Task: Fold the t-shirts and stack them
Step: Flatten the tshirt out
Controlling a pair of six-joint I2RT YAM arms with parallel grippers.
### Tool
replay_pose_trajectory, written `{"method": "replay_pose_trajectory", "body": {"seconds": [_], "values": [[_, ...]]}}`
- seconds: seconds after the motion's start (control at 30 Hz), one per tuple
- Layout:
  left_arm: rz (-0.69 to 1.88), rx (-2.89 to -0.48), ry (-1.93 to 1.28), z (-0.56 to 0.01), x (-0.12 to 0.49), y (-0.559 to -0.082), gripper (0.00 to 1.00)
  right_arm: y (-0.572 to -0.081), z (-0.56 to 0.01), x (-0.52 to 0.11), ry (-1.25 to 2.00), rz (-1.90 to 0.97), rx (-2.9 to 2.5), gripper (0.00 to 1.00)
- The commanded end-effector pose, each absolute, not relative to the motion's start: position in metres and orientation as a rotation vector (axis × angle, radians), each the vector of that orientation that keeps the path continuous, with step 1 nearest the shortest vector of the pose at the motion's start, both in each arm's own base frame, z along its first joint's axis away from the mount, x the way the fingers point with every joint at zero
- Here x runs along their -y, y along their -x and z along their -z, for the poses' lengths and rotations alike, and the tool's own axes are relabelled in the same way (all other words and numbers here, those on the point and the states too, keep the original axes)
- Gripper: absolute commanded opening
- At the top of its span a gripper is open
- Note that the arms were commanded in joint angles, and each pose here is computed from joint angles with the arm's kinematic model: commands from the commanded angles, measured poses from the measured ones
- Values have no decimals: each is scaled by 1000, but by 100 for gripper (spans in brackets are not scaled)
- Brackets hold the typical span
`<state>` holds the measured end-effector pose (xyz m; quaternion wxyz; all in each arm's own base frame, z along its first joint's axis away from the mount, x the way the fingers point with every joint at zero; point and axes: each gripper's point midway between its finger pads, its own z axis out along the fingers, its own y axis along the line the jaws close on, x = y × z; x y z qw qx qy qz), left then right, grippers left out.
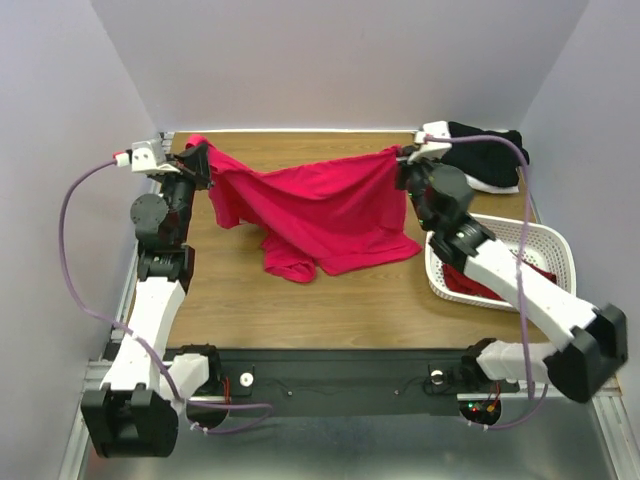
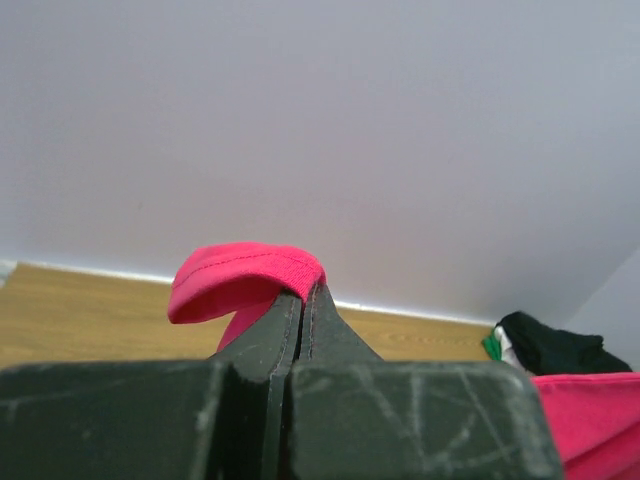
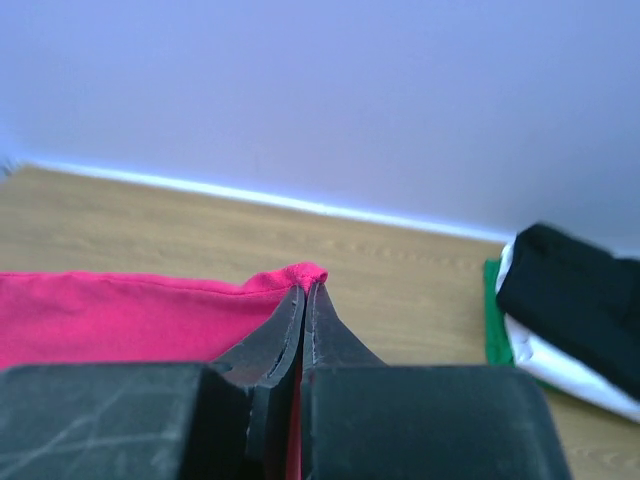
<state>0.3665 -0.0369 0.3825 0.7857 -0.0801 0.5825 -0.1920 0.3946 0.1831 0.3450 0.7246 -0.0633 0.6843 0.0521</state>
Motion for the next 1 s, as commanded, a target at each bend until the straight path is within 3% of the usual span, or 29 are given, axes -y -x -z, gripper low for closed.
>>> {"method": "replay_pose_trajectory", "body": {"seconds": [0.0, 0.4, 0.7, 0.87, 0.97], "values": [[395, -1067, 80, -469, 39, -322, 0, -357, -423, -162, 90, -197, -1290, 0], [415, -897, -163, -577, 67, -210, 0, -246, -532, -144, 220, -448, -991, 0], [440, -733, -307, -632, 85, -135, 0, -195, -574, -132, 284, -518, -865, 0], [438, -698, -340, -644, 89, -127, 0, -188, -580, -123, 260, -516, -848, 0], [462, -751, -345, -636, 92, -161, 0, -217, -569, -123, 192, -463, -919, 0]]}}
